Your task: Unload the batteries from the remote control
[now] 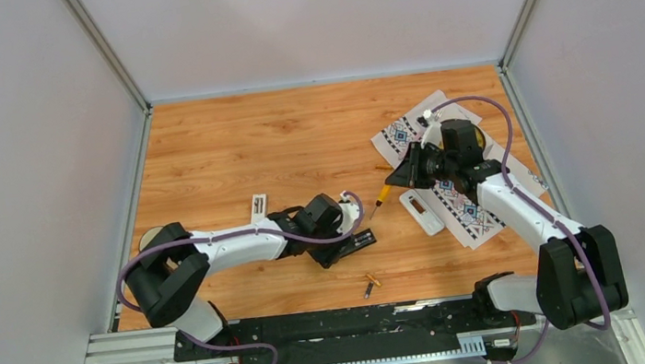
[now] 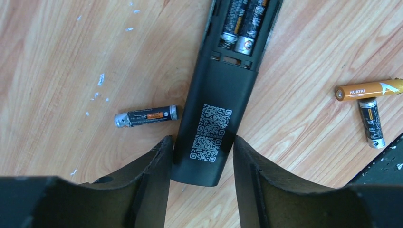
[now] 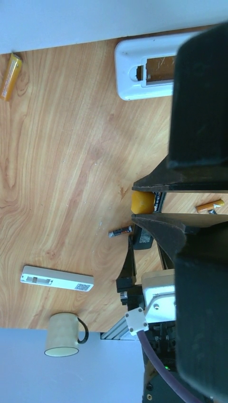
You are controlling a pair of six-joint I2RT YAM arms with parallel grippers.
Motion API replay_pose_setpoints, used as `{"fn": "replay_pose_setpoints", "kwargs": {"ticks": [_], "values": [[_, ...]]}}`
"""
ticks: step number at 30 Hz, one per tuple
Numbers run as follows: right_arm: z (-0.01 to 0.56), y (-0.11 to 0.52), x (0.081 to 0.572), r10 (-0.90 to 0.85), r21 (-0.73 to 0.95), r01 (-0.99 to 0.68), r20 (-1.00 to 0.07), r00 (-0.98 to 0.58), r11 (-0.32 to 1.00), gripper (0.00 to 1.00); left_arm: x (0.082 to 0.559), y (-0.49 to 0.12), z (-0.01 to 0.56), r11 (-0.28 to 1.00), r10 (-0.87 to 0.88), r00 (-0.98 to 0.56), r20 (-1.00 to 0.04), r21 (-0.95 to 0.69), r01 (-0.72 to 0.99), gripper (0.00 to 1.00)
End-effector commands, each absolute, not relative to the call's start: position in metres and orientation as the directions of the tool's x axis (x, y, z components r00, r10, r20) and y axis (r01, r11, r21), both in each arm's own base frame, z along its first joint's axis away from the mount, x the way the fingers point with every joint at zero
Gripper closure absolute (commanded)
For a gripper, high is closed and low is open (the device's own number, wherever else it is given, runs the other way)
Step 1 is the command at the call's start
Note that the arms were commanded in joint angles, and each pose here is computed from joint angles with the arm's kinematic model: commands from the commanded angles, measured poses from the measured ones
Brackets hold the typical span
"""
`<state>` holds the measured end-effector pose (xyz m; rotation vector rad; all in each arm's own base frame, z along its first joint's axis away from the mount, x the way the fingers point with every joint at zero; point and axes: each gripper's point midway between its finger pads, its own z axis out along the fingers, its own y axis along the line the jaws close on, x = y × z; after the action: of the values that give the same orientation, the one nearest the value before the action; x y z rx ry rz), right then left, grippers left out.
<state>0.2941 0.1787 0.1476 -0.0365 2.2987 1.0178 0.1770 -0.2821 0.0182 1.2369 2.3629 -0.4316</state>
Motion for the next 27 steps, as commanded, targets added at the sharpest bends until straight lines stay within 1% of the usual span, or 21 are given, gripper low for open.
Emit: {"fn": "replay_pose_setpoints", "kwargs": {"ticks": [1,3,6,7,8,10,13,18,27], "values": [[0.148,0.171,0.299,0.208,0.622,-0.269,-0.585,-0.784,0.736,1.0,0.168,-0.272,0.0,0.538,0.754,-0.494,-0.433,-0.024,0.842,0.49],[0.146,0.17,0.298,0.208,0.618,-0.263,-0.583,-0.785,0.74,1.0,0.165,-0.271,-0.004,0.538,0.763,-0.495,-0.415,-0.016,0.843,0.52],[0.144,0.168,0.296,0.206,0.613,-0.26,-0.583,-0.786,0.746,1.0,0.163,-0.27,-0.006,0.543,0.767,-0.504,-0.398,-0.017,0.84,0.62],[0.144,0.168,0.295,0.202,0.611,-0.261,-0.583,-0.787,0.747,1.0,0.161,-0.268,-0.008,0.547,0.768,-0.51,-0.388,-0.017,0.837,0.68],[0.144,0.168,0.294,0.199,0.609,-0.264,-0.586,-0.785,0.748,1.0,0.161,-0.268,-0.007,0.548,0.768,-0.511,-0.387,-0.017,0.836,0.71],[0.142,0.169,0.291,0.185,0.601,-0.271,-0.587,-0.788,0.752,1.0,0.159,-0.268,-0.008,0.556,0.763,-0.521,-0.382,-0.024,0.831,0.73],[0.141,0.172,0.288,0.165,0.587,-0.282,-0.593,-0.788,0.759,1.0,0.156,-0.266,-0.009,0.572,0.754,-0.543,-0.37,-0.036,0.819,0.75],[0.138,0.183,0.281,0.133,0.575,-0.306,-0.597,-0.791,0.759,1.0,0.153,-0.267,-0.008,0.592,0.734,-0.566,-0.375,-0.056,0.804,0.75],[0.124,0.193,0.273,0.115,0.583,-0.293,-0.561,-0.82,0.758,1.0,0.153,-0.267,-0.01,0.586,0.738,-0.56,-0.375,-0.054,0.808,0.75]]}}
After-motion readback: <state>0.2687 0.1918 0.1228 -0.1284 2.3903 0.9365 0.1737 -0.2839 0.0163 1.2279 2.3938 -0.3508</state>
